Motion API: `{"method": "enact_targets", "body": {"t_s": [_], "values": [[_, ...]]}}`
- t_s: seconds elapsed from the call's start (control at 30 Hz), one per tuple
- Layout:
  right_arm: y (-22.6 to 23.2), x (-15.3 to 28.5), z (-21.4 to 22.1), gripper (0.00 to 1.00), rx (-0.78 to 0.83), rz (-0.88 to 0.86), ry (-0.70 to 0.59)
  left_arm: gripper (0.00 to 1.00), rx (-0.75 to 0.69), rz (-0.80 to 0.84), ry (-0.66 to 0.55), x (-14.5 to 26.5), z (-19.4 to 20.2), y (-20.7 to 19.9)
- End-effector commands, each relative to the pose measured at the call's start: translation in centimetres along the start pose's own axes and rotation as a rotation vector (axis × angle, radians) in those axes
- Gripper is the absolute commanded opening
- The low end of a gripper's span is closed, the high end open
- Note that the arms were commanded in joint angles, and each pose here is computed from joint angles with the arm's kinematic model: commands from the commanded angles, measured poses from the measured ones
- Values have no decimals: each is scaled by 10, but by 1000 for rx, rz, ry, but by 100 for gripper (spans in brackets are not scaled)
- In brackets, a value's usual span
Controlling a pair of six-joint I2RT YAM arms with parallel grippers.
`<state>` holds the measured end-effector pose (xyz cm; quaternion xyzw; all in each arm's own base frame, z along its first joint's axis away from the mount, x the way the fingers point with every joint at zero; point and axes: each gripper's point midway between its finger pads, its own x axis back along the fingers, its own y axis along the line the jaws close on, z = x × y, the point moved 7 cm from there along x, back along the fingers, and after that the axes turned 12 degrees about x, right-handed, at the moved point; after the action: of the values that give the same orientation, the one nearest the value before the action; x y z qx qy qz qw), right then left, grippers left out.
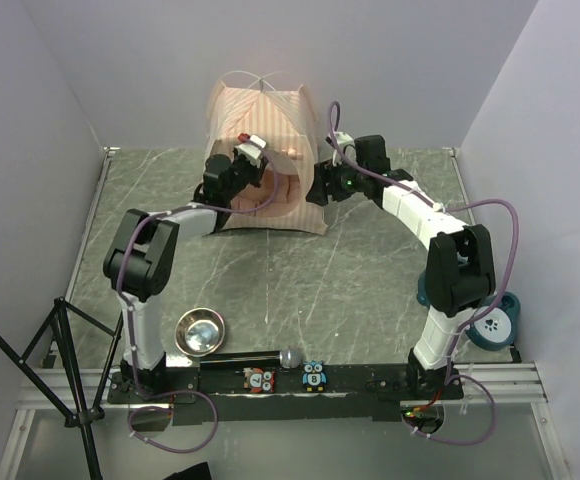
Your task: Set up the pet tent
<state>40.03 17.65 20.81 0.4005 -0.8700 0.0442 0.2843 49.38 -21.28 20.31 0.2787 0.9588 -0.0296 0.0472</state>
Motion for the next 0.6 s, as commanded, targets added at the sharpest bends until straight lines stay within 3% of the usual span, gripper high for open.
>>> {"method": "enact_targets", "body": {"t_s": [0.0, 0.07, 0.23, 0.3, 0.37, 0.43, 0.5, 0.57], "values": [[-9, 9, -41, 75, 57, 11, -132, 7, 21, 268, 176, 24, -49, -25], [-11, 10, -44, 72, 61, 17, -141, 1, 92, 342, 319, 42, -67, -32], [-14, 6, -46, 68, 22, 0, -146, 1, 268, 506, 567, 81, -111, -44], [-14, 5, -47, 68, 13, -2, -152, 10, 378, 547, 601, 90, -125, -42], [-13, 7, -51, 69, 14, -1, -161, 29, 501, 574, 603, 96, -137, -38], [-12, 10, -52, 70, 20, 0, -164, 38, 572, 584, 604, 103, -146, -34], [-9, 16, -53, 71, 24, -2, -159, 58, 548, 600, 616, 115, -150, -31], [-6, 23, -48, 74, 35, -5, -144, 72, 411, 611, 637, 133, -146, -30]]}}
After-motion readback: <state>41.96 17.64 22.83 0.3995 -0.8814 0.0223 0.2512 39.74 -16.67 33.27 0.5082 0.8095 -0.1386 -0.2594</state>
